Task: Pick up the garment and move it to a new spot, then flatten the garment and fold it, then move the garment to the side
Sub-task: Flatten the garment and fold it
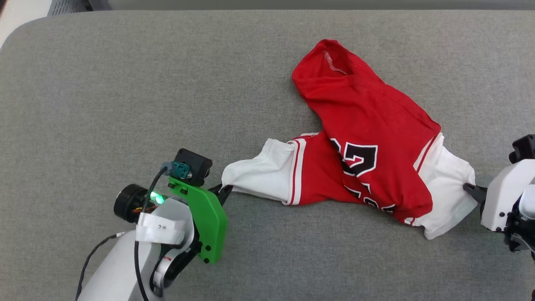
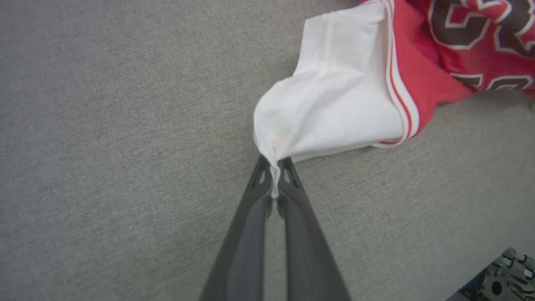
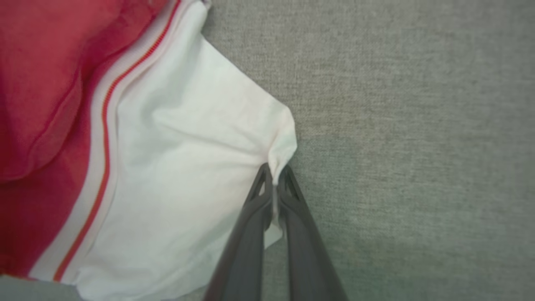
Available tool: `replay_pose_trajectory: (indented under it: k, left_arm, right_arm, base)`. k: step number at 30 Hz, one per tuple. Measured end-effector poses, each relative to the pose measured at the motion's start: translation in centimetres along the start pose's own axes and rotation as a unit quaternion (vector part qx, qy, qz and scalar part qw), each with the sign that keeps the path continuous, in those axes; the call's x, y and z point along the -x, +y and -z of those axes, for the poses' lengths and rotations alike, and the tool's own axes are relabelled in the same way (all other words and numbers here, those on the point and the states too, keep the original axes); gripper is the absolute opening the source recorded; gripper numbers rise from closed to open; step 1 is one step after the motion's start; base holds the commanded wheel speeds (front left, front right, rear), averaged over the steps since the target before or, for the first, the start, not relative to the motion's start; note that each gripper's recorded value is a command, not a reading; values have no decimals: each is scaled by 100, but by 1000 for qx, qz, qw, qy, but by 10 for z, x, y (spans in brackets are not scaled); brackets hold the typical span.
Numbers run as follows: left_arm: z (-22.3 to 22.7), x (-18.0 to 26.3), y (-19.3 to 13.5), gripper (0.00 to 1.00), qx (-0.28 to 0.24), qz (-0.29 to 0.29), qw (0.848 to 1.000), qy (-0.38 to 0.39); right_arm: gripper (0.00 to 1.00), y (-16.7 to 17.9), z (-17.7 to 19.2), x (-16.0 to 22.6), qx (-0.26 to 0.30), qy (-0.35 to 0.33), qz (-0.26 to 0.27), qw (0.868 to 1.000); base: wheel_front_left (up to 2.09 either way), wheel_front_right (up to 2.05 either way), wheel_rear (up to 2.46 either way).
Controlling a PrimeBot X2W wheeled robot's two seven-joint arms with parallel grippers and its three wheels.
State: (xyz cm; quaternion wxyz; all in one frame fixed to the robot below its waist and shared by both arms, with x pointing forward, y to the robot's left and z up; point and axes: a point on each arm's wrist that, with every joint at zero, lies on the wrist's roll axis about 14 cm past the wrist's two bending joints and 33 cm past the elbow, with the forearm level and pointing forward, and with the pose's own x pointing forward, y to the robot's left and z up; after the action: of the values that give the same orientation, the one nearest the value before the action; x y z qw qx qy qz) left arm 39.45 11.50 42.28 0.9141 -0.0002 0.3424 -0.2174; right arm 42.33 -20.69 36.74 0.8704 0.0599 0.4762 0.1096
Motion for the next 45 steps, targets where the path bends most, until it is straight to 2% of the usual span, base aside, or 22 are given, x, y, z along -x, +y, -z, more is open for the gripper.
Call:
replay_pose_trajectory:
  k: [3,4,10,22,33,40,45]
  left_arm:
    - [-11,7,4,0,-1,-11,1000,-23]
    - [-27,17,10,0,-6,-24,998,-54]
    - [-59,44,25,0,-16,-60,992,-112]
    - [-166,89,50,0,-42,-111,961,-251]
    - [-253,92,75,0,-37,-139,934,-327]
    - [-314,95,100,0,-44,-180,897,-402]
    - [-368,110,118,0,-69,-216,850,-475]
  right_arm:
    - [0,-1,-12,9,0,-25,1,1000]
    - [0,-4,-23,23,3,-55,7,998]
    - [0,-7,-69,68,25,-154,27,987]
    - [0,-1,-150,152,72,-303,66,948]
    - [0,19,-230,183,117,-371,69,919]
    - [0,39,-297,198,132,-443,58,885]
    - [0,58,-354,212,135,-510,45,848]
  base:
    - [0,0,0]
    - [0,0,0]
    - [0,0,0]
    - [0,0,0]
    - [0,0,0]
    - [0,0,0]
    - [0,0,0]
